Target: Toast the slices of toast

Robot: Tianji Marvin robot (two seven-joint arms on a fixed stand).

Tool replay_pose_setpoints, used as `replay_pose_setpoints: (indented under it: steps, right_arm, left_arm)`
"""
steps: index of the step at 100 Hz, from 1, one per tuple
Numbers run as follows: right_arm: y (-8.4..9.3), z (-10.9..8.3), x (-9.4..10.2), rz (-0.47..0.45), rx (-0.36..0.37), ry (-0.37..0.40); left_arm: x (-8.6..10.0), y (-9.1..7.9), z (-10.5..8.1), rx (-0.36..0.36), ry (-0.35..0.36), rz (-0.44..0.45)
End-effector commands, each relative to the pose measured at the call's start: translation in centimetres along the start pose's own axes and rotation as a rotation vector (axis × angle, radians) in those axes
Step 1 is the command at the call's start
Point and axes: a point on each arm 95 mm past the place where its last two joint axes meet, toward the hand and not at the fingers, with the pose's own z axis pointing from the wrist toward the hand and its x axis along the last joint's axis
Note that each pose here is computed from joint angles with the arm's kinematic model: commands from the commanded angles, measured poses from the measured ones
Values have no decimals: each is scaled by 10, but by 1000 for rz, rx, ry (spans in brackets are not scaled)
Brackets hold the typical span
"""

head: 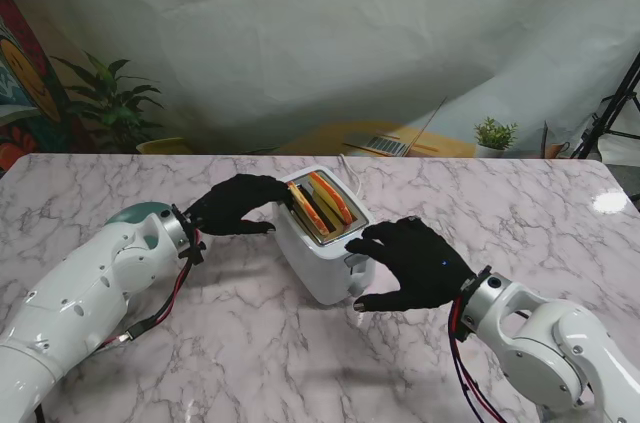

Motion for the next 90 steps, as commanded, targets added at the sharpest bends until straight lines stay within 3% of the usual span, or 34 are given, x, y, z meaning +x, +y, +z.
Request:
replay_pose_setpoints:
  steps: [1,90]
  right_arm:
    - [-5,2,-4,4,21,-10]
    - [-54,19,-8,75,126,-11]
  left_arm:
    - [4,6,0,-24,6,-6]
    - [8,3,-5,4,10,3]
